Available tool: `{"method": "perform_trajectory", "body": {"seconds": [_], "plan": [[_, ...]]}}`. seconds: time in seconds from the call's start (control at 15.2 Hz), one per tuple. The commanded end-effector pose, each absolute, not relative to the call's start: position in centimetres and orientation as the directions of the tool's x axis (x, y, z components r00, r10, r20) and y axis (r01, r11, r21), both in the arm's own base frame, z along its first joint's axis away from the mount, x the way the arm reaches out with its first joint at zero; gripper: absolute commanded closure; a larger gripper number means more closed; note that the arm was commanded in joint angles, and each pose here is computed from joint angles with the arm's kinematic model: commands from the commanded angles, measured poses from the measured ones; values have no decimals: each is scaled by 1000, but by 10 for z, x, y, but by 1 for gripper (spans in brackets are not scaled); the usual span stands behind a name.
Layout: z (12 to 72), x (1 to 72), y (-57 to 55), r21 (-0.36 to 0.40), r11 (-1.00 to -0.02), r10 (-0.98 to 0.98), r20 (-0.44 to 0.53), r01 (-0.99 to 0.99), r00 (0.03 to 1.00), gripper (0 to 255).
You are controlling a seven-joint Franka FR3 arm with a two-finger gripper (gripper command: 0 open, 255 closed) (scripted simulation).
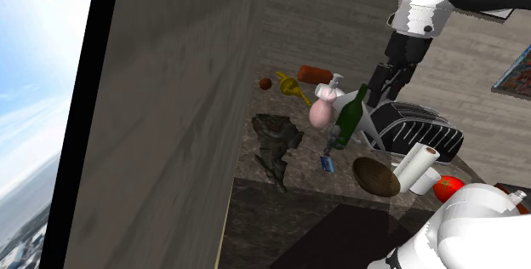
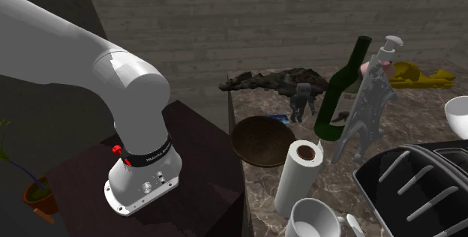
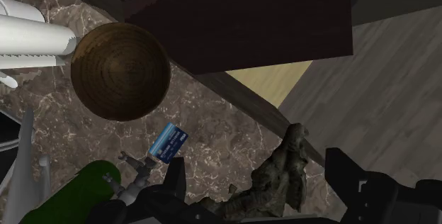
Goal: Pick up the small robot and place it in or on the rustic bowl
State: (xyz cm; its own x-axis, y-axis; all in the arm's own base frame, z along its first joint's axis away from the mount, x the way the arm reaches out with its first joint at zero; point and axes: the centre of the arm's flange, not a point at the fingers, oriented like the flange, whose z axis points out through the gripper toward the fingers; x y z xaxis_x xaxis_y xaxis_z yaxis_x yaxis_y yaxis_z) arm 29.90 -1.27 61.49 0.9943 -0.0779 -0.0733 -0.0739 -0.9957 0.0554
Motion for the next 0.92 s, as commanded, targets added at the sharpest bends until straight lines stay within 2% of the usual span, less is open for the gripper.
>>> {"method": "perform_trajectory", "body": {"seconds": [0.0,0.86], "plan": [[615,299,-13,55,-996,-78,-73,-74,994,0],[498,364,-123,13,-998,-64,-46,-64,997,0]]}}
